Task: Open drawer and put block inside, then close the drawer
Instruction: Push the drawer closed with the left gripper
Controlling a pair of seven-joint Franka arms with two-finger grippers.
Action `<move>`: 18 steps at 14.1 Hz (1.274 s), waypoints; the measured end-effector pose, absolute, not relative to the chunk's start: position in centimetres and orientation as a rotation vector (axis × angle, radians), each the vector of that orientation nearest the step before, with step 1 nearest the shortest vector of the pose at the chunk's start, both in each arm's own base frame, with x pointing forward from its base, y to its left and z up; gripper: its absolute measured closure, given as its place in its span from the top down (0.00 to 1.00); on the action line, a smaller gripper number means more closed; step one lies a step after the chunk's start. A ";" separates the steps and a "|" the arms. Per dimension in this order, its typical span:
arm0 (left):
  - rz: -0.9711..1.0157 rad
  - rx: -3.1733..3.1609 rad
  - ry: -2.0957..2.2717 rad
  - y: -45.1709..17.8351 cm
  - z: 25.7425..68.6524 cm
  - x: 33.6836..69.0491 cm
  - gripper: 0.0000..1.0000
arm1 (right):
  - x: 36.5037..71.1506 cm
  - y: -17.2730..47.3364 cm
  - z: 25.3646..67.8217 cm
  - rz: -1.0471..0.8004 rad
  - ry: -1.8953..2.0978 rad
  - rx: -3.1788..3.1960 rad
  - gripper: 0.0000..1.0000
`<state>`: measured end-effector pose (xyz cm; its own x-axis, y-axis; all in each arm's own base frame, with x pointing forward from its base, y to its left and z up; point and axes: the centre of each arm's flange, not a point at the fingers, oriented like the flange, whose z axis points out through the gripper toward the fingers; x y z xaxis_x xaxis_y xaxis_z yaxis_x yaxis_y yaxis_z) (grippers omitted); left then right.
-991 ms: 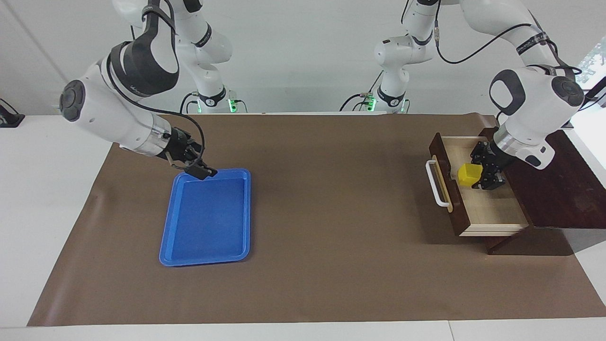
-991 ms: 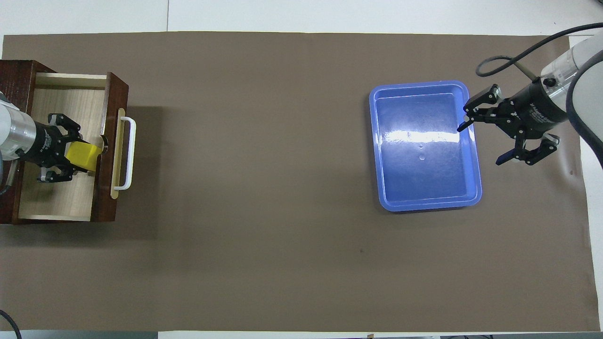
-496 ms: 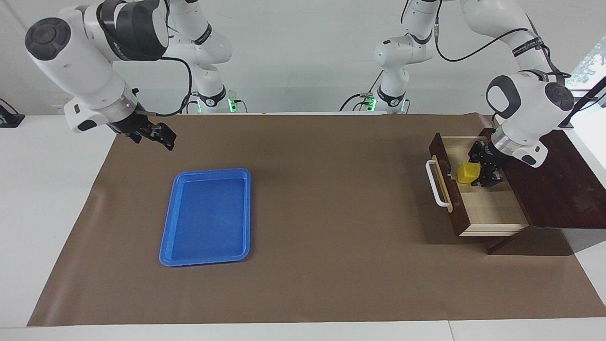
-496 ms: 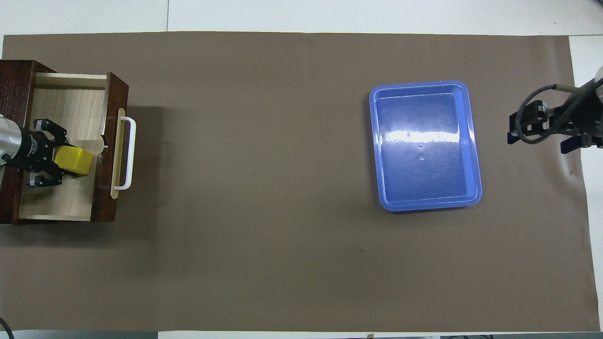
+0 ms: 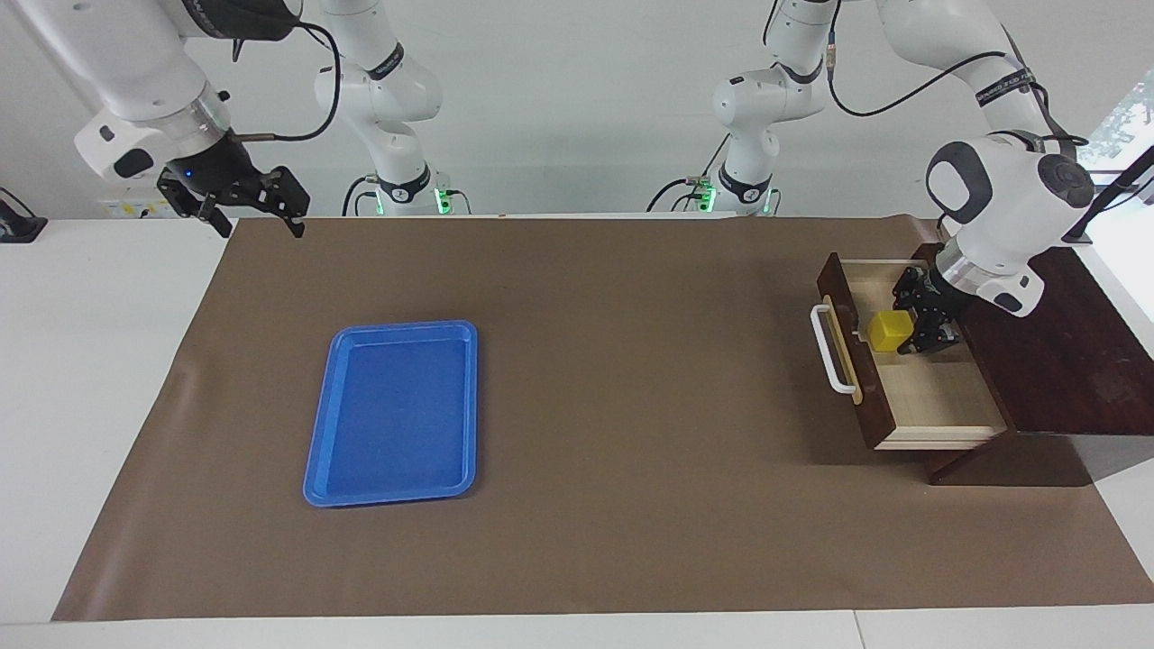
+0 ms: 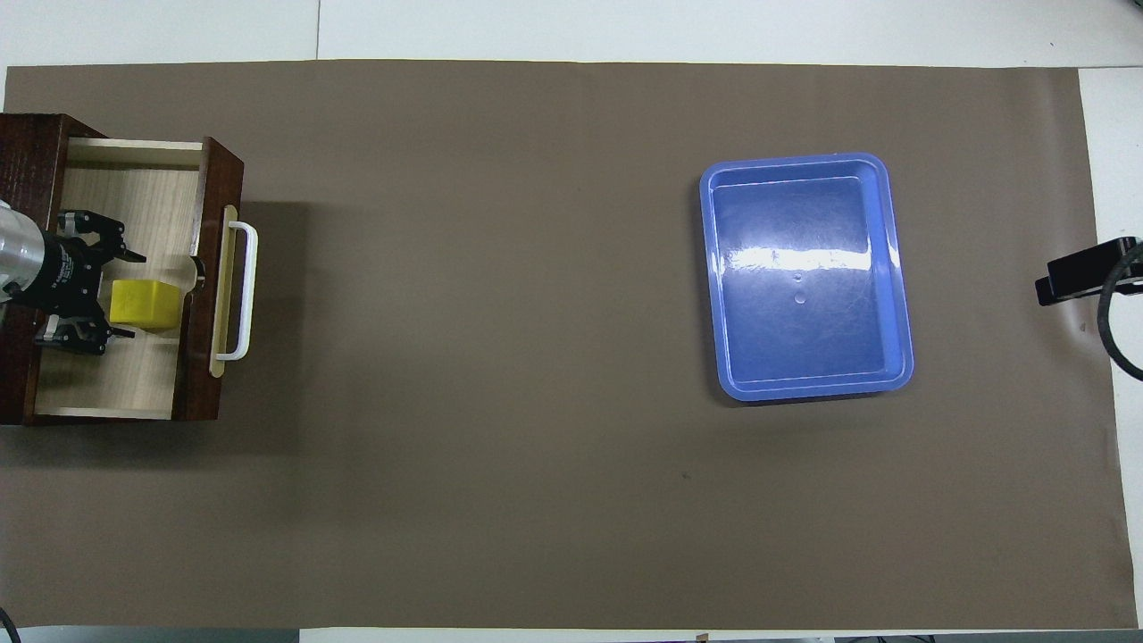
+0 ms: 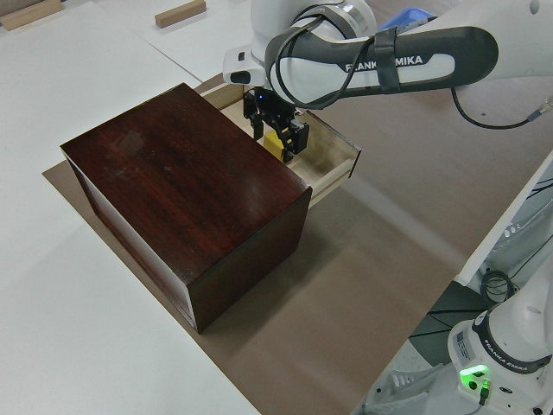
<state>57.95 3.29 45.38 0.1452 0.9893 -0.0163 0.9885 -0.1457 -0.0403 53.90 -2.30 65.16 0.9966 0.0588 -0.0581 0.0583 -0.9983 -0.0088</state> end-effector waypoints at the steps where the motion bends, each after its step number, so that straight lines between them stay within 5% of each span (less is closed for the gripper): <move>1: 0.057 -2.380 -2.014 0.3 46.9 58.5 1.00 | 54.3 -2.3 64.4 0.062 -0.102 -3.134 1.00; 6: 0.046 -2.321 -2.015 -10.0 47.3 58.7 1.00 | 55.3 -2.4 60.4 0.097 -0.063 -3.132 1.00; 11: -0.020 -2.278 -1.962 -8.3 43.7 58.3 1.00 | 55.2 -3.4 60.1 0.125 -0.018 -3.130 1.00; 18: -0.111 -2.224 -1.996 -0.7 44.1 59.3 1.00 | 55.2 -3.4 60.2 0.113 -0.017 -3.131 1.00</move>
